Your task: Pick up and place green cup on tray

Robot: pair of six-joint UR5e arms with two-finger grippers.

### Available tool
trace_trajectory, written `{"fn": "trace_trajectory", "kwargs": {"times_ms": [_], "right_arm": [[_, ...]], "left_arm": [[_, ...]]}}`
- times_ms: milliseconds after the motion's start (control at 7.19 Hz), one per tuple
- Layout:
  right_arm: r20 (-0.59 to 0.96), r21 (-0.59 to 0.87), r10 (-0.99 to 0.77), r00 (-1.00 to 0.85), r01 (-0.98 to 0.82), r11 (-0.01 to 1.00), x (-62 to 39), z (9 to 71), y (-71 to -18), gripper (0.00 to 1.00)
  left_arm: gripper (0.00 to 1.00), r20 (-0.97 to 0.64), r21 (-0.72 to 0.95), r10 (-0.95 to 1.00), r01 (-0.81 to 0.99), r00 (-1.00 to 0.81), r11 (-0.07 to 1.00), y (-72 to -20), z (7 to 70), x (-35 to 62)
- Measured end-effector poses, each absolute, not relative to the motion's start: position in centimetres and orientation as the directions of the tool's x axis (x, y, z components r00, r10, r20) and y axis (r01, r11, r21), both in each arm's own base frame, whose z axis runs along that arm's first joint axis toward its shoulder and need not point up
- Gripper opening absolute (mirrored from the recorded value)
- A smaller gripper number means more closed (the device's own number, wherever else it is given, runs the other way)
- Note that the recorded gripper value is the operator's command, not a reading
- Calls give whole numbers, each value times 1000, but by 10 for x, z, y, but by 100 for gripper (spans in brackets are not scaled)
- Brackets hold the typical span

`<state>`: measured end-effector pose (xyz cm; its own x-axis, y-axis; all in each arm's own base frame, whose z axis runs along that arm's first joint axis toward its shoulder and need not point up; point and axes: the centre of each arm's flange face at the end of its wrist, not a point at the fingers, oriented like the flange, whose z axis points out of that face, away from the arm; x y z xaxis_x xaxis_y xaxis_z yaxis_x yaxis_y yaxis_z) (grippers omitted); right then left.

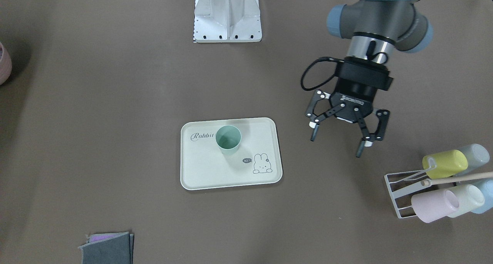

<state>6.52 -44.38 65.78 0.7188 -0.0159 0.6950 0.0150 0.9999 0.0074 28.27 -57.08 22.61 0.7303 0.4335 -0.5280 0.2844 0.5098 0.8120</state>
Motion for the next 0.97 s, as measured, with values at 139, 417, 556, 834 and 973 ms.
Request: {"fn": "trace_trajectory", "kwargs": {"times_ms": [139,417,556,834,973], "right_arm": [[694,6,-15,719,15,1000,65,659,-444,100],[694,4,-14,720,15,1000,65,660,-444,100],[694,3,-13,720,15,1000,65,660,-445,100],[694,3,-13,720,15,1000,65,660,-445,100],[694,3,-13,720,15,1000,65,660,-445,100]], "left_arm": [[97,-537,792,403,279,741,542,-583,249,241],[97,-561,735,319,282,764,616,-600,314,144],[97,-579,697,266,299,771,651,-602,351,97],[97,-627,589,180,310,757,746,-605,437,-1],[97,-660,522,161,292,734,802,-605,480,-40]]}}
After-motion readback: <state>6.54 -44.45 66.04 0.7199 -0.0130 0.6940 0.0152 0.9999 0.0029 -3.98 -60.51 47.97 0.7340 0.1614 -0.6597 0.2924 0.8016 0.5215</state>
